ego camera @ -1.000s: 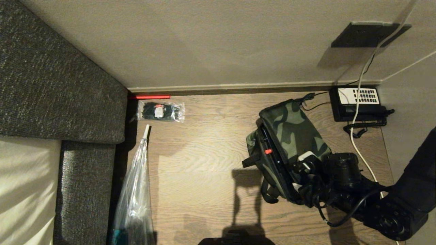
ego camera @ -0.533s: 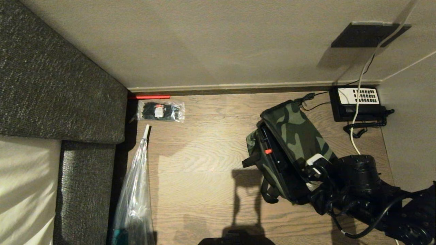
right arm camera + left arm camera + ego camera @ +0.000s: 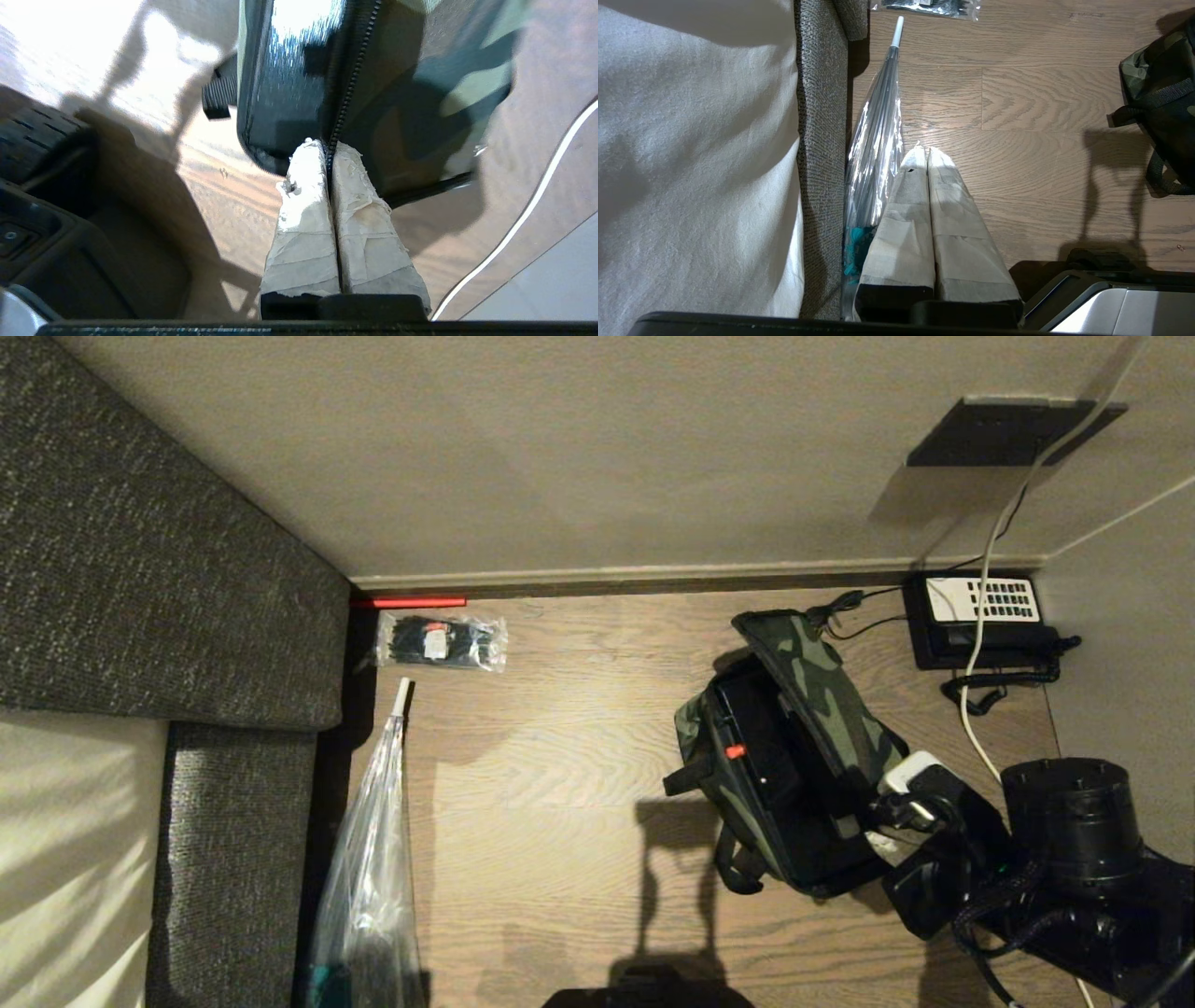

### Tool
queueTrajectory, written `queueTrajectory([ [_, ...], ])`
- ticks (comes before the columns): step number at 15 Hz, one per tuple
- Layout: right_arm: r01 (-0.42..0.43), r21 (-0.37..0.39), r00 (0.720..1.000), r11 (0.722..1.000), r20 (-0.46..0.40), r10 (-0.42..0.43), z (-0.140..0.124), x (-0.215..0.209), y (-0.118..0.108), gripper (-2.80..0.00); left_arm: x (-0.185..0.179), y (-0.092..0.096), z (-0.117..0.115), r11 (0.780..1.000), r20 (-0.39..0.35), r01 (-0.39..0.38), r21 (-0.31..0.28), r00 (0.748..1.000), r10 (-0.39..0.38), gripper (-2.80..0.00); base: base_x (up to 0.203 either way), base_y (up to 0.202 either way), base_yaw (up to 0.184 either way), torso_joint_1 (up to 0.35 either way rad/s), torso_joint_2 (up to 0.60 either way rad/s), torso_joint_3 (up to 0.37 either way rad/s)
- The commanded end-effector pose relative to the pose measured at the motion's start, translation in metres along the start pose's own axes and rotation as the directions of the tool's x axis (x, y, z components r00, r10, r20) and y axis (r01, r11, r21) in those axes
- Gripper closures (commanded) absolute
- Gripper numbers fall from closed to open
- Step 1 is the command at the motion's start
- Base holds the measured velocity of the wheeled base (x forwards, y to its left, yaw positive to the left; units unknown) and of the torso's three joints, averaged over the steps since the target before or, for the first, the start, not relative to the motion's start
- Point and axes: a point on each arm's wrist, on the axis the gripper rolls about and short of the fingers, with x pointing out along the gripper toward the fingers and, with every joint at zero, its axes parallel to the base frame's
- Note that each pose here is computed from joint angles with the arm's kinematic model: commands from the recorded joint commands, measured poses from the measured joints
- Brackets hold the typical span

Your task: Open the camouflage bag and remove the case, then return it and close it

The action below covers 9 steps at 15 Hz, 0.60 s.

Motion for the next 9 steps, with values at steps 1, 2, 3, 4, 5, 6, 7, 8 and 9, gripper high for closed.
queueTrajectory([
  [1, 0.022, -0.004, 0.995, 1.0, 0.093, -0.022, 0.01, -0.023, -0.006, 0.0, 0.0, 0.0, 0.0, 1.0, 0.001, 0.0, -0.001, 1.0, 0.0, 0.0, 0.0, 0.0, 0.0, 0.0, 0.0, 0.0],
  [2, 0.028, -0.007, 0.994, 1.0, 0.109, -0.027, 0.011, -0.03, -0.008, 0.0, 0.0, 0.0, 0.0, 1.0, 0.001, 0.0, -0.001, 1.0, 0.0, 0.0, 0.0, 0.0, 0.0, 0.0, 0.0, 0.0],
  [3, 0.032, -0.008, 0.992, 0.999, 0.119, -0.031, 0.012, -0.036, -0.01, 0.0, 0.0, 0.0, 0.0, 1.0, 0.001, 0.0, 0.001, 1.0, 0.0, 0.0, 0.0, 0.0, 0.0, 0.0, 0.0, 0.0],
  [4, 0.034, -0.008, 0.992, 0.999, 0.124, -0.033, 0.011, -0.044, -0.011, 0.0, 0.0, 0.0, 0.0, 1.0, 0.001, 0.0, -0.001, 1.0, 0.0, 0.0, 0.0, 0.0, 0.0, 0.0, 0.0, 0.0],
  [5, 0.035, -0.007, 0.991, 0.999, 0.128, -0.034, 0.011, -0.051, -0.012, 0.0, 0.0, 0.0, 0.0, 1.0, 0.001, 0.0, -0.001, 1.0, 0.0, 0.0, 0.0, 0.0, 0.0, 0.0, 0.0, 0.0],
  [6, 0.036, -0.004, 0.99, 0.999, 0.137, -0.035, 0.011, -0.058, -0.014, 0.0, 0.0, 0.0, 0.0, 1.0, 0.001, 0.0, 0.001, 1.0, 0.0, 0.0, 0.0, 0.0, 0.0, 0.0, 0.0, 0.0],
  [7, 0.04, 0.001, 0.988, 0.999, 0.15, -0.039, 0.013, -0.065, -0.016, 0.0, 0.0, 0.0, 0.0, 1.0, 0.001, 0.0, -0.001, 1.0, 0.0, 0.0, 0.0, 0.0, 0.0, 0.0, 0.0, 0.0],
  [8, 0.048, 0.006, 0.983, 0.999, 0.175, -0.048, 0.015, -0.073, -0.019, 0.0, 0.0, 0.0, 0.0, 1.0, 0.001, 0.0, -0.001, 1.0, 0.0, 0.0, 0.0, 0.0, 0.0, 0.0, 0.0, 0.0],
  [9, 0.057, 0.012, 0.975, 0.998, 0.213, -0.058, 0.018, -0.082, -0.021, 0.0, 0.0, 0.0, 0.0, 1.0, 0.001, 0.0, 0.001, 1.0, 0.0, 0.0, 0.0, 0.0, 0.0, 0.0, 0.0, 0.0],
])
